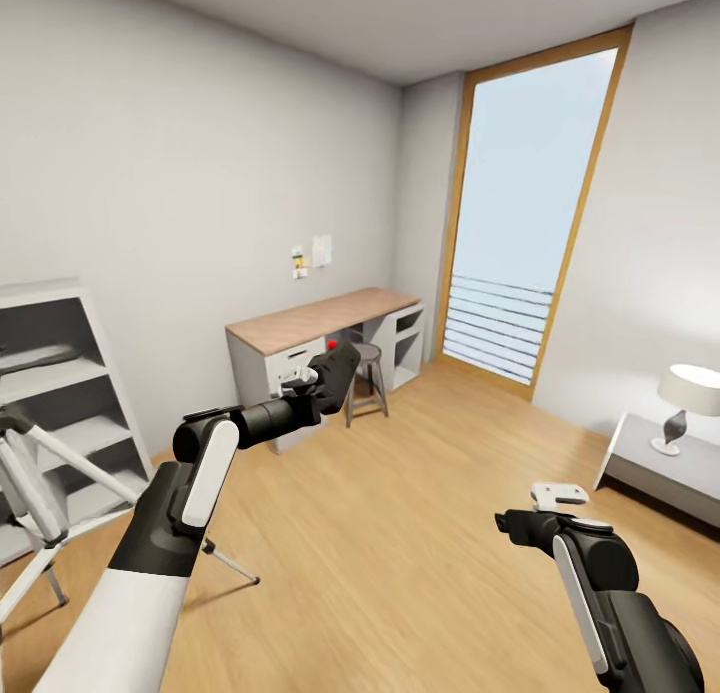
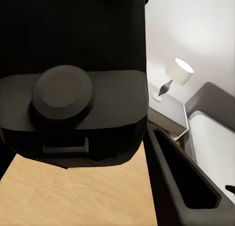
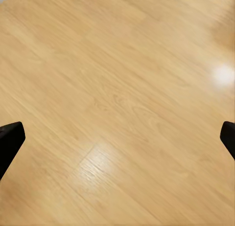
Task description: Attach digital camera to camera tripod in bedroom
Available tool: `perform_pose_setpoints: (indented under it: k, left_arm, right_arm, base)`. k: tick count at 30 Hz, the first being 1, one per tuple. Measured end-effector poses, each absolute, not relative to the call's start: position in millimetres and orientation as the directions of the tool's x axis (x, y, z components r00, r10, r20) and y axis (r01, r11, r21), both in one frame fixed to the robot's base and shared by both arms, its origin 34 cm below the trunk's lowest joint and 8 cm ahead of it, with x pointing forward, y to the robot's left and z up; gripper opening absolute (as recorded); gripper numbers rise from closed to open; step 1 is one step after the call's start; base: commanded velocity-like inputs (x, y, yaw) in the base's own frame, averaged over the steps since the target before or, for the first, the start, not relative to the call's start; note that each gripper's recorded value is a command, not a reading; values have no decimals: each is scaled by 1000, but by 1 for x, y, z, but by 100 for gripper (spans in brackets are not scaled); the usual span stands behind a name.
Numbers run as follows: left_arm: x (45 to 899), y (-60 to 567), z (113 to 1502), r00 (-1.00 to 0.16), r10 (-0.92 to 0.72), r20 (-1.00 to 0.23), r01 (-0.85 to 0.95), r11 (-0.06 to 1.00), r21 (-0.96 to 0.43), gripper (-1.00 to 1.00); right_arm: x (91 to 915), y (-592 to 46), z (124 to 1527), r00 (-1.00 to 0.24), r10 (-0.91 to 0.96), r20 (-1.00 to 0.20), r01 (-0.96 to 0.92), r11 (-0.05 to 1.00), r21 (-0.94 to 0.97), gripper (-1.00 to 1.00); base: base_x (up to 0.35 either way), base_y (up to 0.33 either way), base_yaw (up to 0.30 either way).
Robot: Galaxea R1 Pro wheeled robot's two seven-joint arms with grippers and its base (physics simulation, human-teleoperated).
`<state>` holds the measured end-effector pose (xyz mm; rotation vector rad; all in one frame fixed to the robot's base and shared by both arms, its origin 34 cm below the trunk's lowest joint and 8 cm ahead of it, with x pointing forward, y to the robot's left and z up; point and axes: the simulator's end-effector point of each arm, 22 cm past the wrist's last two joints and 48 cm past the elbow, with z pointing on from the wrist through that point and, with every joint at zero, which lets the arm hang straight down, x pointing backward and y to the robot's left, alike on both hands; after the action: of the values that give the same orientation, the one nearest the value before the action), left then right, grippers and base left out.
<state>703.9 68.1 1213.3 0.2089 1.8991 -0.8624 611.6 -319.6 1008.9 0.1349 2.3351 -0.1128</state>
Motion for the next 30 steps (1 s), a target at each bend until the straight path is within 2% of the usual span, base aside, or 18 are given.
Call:
perform_pose_setpoints:
  k: [30]
  left_arm:
    - [704, 68, 1212, -488, -221, -844, 489, 732, -474, -100]
  right_arm:
    - [611, -325, 1010, -686, 80, -723, 150, 988, -33, 100]
  base:
    - [319, -86, 0]
